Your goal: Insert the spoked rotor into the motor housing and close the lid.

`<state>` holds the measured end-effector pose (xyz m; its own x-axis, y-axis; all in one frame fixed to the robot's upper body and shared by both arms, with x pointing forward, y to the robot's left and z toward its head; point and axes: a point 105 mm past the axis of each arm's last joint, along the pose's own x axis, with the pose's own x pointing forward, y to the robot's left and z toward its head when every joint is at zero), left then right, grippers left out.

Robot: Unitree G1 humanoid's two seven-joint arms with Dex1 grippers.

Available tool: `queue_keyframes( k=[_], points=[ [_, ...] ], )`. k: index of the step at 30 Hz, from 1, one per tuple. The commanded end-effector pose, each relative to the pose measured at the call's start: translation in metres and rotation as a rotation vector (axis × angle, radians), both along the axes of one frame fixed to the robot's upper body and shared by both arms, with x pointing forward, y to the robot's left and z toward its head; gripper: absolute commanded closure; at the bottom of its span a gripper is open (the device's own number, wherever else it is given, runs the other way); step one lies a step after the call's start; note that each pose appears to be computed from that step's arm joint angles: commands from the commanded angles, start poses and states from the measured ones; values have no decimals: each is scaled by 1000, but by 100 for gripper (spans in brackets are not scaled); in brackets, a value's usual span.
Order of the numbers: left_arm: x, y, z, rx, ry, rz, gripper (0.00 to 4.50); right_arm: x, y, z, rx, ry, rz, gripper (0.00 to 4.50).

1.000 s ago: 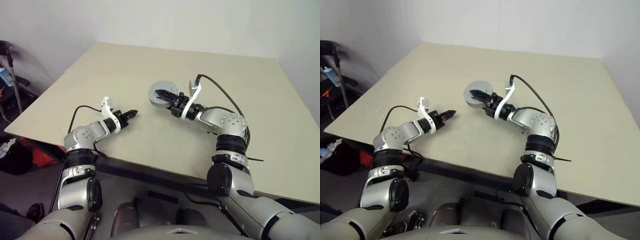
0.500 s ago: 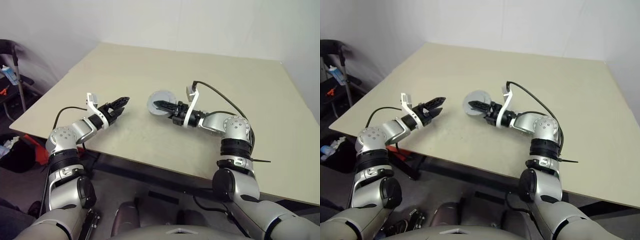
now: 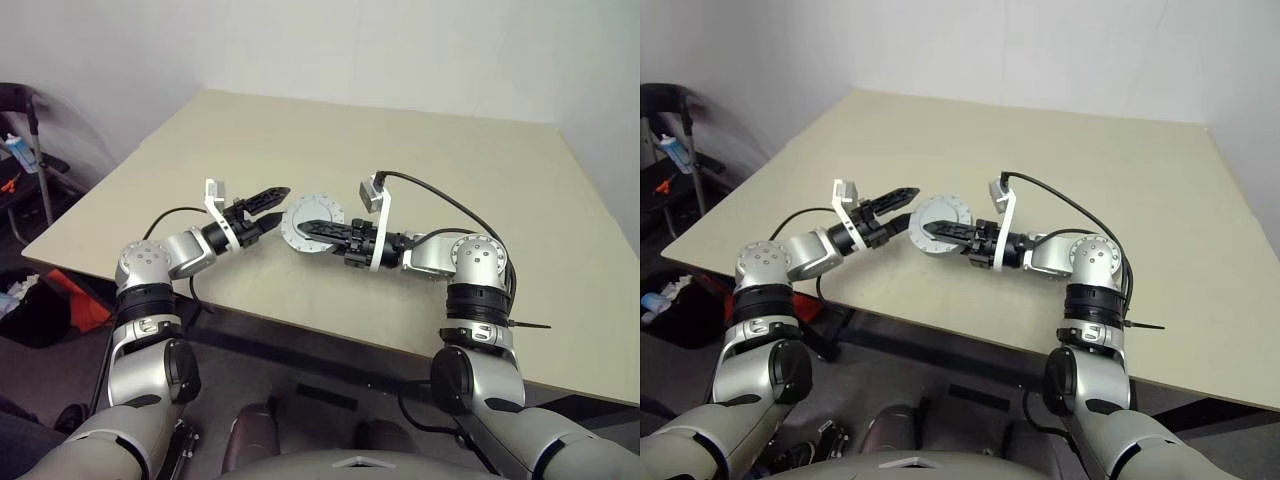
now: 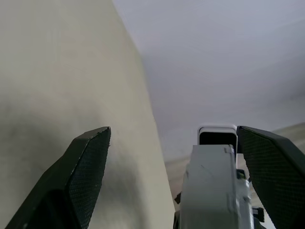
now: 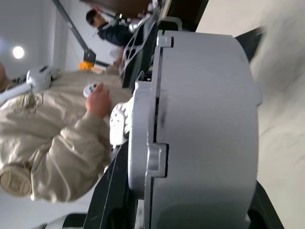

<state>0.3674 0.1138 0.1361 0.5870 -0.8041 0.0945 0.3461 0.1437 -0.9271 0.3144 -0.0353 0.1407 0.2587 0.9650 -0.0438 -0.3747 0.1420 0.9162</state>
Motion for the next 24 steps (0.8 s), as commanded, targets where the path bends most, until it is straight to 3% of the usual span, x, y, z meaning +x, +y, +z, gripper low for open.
queue_keyframes(
  k=[1,9,24],
  points=[
    [0,-11,21,-32,-72,-56,2,-8,6,19,43,-72,55,247],
    [-15,-30,18,-30,-76,-155,2,-6,7,16,26,-69,50,247],
    [-34,-23,3,23,-52,-170,2,9,8,14,10,-55,-4,247]
  ],
)
